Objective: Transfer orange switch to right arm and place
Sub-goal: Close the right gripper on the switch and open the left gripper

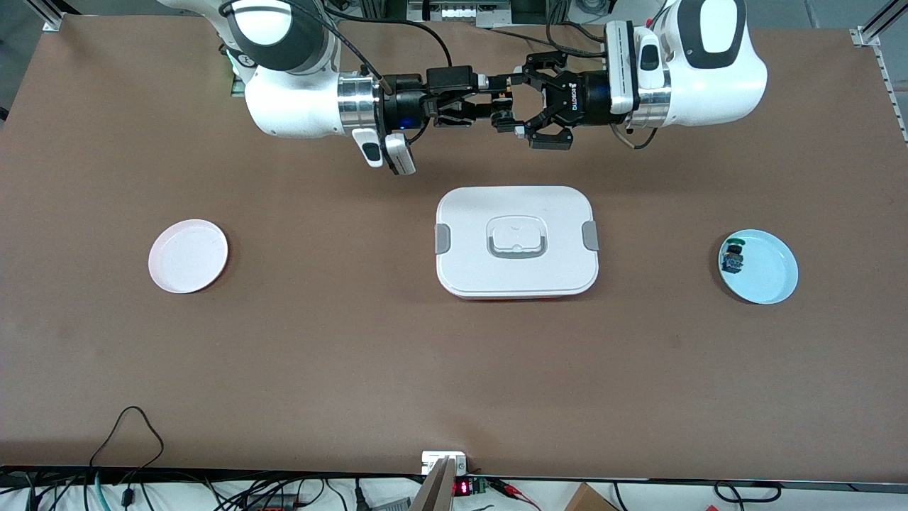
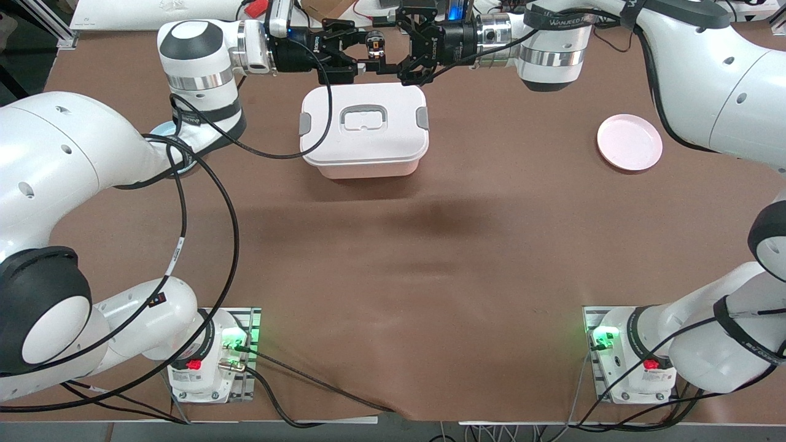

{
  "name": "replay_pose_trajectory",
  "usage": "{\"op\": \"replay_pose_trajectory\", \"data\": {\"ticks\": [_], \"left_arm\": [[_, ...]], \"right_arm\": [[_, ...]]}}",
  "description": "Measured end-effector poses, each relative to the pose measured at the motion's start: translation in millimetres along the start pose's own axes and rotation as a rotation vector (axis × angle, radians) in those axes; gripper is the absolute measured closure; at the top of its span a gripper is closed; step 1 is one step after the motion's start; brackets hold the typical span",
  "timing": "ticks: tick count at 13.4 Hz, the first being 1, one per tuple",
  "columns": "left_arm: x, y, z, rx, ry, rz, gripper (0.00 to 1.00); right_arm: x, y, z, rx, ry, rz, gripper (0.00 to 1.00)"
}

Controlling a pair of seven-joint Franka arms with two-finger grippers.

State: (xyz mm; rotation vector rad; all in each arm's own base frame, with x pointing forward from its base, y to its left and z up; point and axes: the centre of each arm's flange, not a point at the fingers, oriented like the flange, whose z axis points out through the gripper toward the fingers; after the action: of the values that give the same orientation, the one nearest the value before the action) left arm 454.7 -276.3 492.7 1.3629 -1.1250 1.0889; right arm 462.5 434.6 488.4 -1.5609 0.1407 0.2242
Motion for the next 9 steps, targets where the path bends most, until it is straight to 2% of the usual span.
{"op": "replay_pose_trajectory", "data": {"ticks": [1, 3, 4, 6, 9], "left_arm": [[0.0, 0.0, 0.0, 0.000, 0.000, 0.000, 0.28], [0.2, 0.1, -0.1, 0.000, 0.000, 0.001, 0.28], [0.3, 0.0, -0.3, 0.001, 0.000, 0.001, 0.28], [0.7, -0.3, -0.9, 0.002, 0.000, -0.002, 0.28], [1.5, -0.2, -1.0, 0.003, 0.000, 0.001, 0.28]], "right_arm": [[0.0, 0.0, 0.0, 0.000, 0.000, -0.009, 0.07], [0.0, 1.4, -0.2, -0.002, 0.001, -0.043, 0.28], [-0.1, 3.0, -0.3, -0.004, 0.001, -0.051, 0.41], [0.0, 5.5, -0.9, -0.006, 0.003, -0.070, 0.58], [-0.4, 4.9, -0.8, -0.006, 0.002, -0.101, 0.58]]}}
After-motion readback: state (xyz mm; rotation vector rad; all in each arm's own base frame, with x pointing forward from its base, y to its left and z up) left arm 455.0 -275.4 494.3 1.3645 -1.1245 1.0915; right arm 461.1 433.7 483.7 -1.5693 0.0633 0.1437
